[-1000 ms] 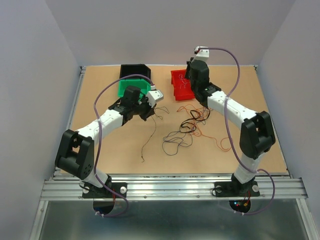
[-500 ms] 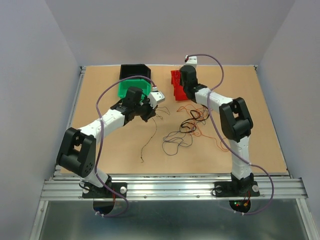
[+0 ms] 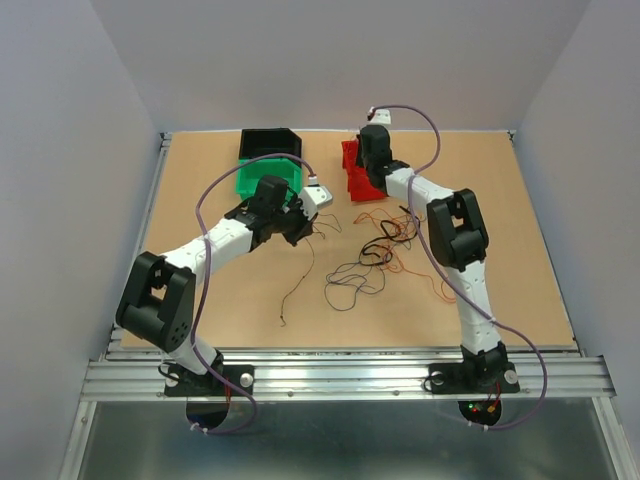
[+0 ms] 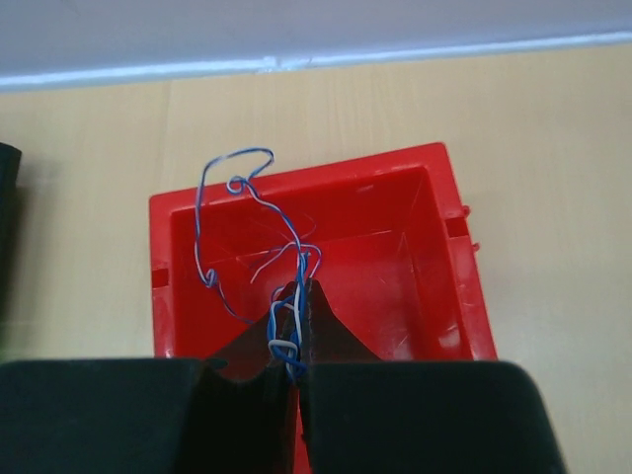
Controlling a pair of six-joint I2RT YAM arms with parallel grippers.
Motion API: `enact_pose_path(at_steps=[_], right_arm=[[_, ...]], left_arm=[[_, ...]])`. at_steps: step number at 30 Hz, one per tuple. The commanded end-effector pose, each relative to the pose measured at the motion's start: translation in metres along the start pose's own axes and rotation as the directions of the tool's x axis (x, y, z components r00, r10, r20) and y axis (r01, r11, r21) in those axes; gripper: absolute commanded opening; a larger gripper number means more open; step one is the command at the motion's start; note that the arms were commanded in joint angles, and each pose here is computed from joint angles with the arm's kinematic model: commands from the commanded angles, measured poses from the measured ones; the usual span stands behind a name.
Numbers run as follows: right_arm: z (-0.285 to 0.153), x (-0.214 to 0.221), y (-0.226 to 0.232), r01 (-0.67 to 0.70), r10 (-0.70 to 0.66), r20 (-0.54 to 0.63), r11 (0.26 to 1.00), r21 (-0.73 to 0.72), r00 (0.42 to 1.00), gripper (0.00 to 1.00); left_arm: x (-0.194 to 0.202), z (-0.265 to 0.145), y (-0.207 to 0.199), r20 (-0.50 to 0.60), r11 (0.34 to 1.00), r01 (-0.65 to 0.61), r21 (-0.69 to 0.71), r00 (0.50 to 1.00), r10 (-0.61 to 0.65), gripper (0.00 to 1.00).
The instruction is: Untangle the cables
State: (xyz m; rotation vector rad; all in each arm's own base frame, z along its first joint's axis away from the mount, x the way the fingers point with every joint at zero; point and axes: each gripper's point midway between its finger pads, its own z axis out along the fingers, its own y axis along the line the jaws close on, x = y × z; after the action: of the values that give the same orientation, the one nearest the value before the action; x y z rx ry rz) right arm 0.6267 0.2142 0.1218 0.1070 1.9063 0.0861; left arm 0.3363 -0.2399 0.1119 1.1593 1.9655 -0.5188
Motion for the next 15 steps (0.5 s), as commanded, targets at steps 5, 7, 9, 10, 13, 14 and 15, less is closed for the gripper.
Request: enact_pose_path(at_steps=[5,7,9,10,13,14,15], right_arm=[[0.025,0.036,0.007,-0.028,0.02,-0.128,0.998,-0.061,0.992,0.01],[0.028,0.041,0.008,-0.031,0.022,-0.147,0.998,-0.059,0.989,0.01],[0.027,0.046,0.004,-0.026,0.017,-0.167,0.998,-0.05,0.986,0.01],[0.027,0.048,0.003,-0.024,0.015,-0.172,0.999,-0.048,0.985,0.01],[0.021,0.041,0.001,-0.023,0.015,-0.169,0.999,-0.047,0.986,0.01],[0.016,0.027,0.003,-0.029,0.02,-0.151,0.998,-0.056,0.988,0.02],[0.013,0.022,0.005,-0.031,0.021,-0.144,0.998,-0.063,0.989,0.05]], left_arm=[[-0.003,0.001,-0.003,0.008,1.0,-0.021,0.005,1.0,0.021,0.0],[-0.004,0.0,-0.003,0.008,1.0,-0.021,0.003,1.0,0.021,0.0],[-0.004,0.001,-0.004,0.009,1.0,-0.022,0.004,1.0,0.022,0.0],[-0.004,0.001,-0.004,0.007,1.0,-0.021,0.004,1.0,0.021,0.0],[-0.003,0.001,-0.003,0.005,1.0,-0.02,0.002,1.0,0.02,0.0],[-0.003,0.002,-0.003,0.004,1.0,-0.022,0.001,1.0,0.022,0.0],[-0.002,0.002,-0.002,0.001,1.0,-0.021,0.0,1.0,0.021,0.0]])
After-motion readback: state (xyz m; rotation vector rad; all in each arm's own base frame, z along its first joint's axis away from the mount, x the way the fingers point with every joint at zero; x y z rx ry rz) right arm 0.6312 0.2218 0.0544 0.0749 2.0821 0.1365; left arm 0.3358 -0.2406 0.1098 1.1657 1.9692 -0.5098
